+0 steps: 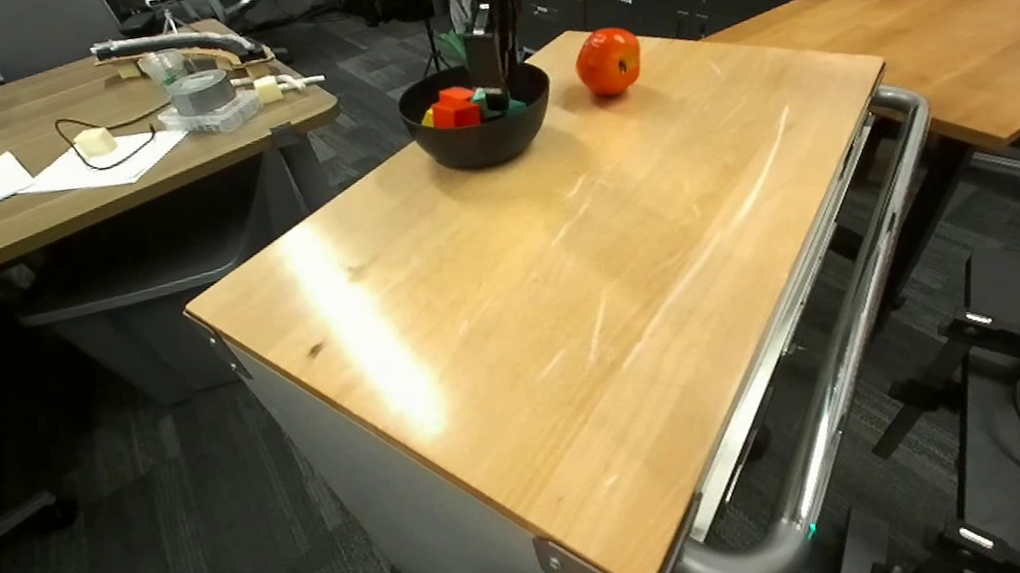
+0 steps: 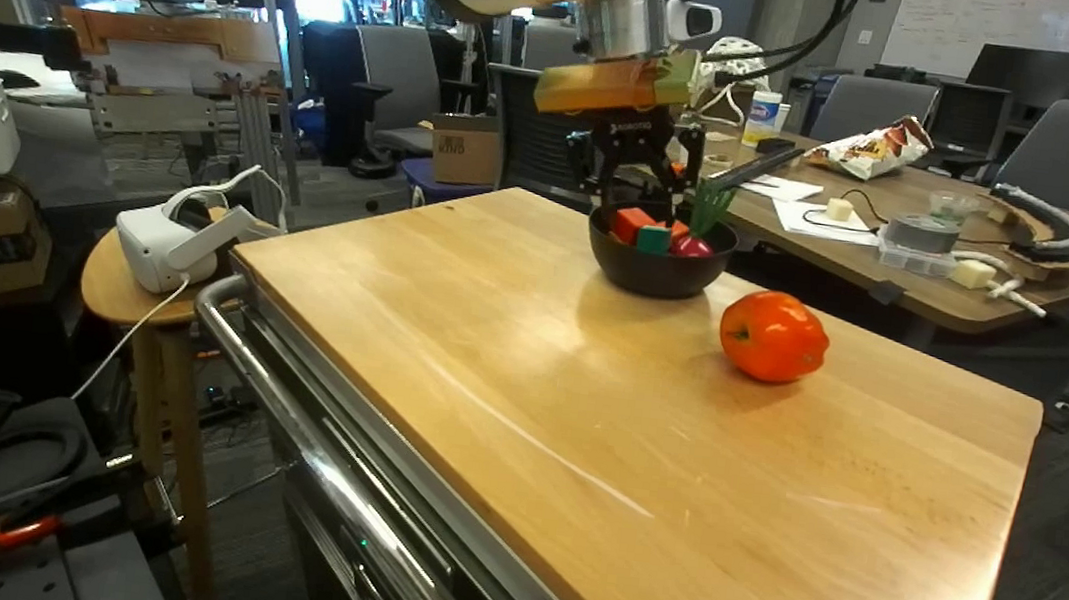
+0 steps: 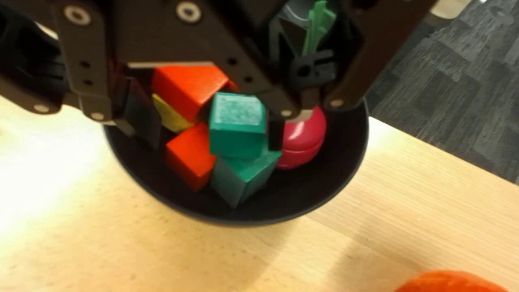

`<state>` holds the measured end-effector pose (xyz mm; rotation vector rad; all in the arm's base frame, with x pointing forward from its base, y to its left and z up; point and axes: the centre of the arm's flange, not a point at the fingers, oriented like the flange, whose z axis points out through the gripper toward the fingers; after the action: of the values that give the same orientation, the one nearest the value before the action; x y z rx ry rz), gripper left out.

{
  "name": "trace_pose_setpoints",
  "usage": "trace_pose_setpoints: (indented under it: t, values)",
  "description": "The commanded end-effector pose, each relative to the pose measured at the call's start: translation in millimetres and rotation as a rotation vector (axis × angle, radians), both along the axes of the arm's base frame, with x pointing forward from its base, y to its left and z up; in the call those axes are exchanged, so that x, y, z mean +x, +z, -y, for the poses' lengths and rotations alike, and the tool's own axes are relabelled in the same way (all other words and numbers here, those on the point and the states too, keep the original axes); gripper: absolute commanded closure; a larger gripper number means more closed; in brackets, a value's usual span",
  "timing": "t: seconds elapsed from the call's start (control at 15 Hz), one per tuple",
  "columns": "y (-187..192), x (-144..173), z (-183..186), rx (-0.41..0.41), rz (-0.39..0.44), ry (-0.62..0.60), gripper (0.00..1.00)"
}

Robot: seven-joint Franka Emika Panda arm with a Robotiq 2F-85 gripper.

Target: Place the toys in the black bowl then put the apple at the left back corner of the trolley

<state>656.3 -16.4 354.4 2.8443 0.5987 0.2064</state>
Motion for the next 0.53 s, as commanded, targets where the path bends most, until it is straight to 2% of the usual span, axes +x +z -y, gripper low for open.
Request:
trace_pose_setpoints:
  t: [0.0,0.2,0.27,0.33,0.47]
  values:
    - [78.1,-27.3,-8.2,0.078,-0.104,0.074,0.01]
    - [128.2,-56.1,9.8,0.113,-0.148,-0.019,0.00]
    - [139.0,-73.5,16.6,0.131,-0.191,-0.020,0.00]
    - [108.0,-50.2,1.0,0.101,-0.160,0.001,0.00]
    - [132.6,-67.2,13.4,0.114,-0.179,-0.022,0.00]
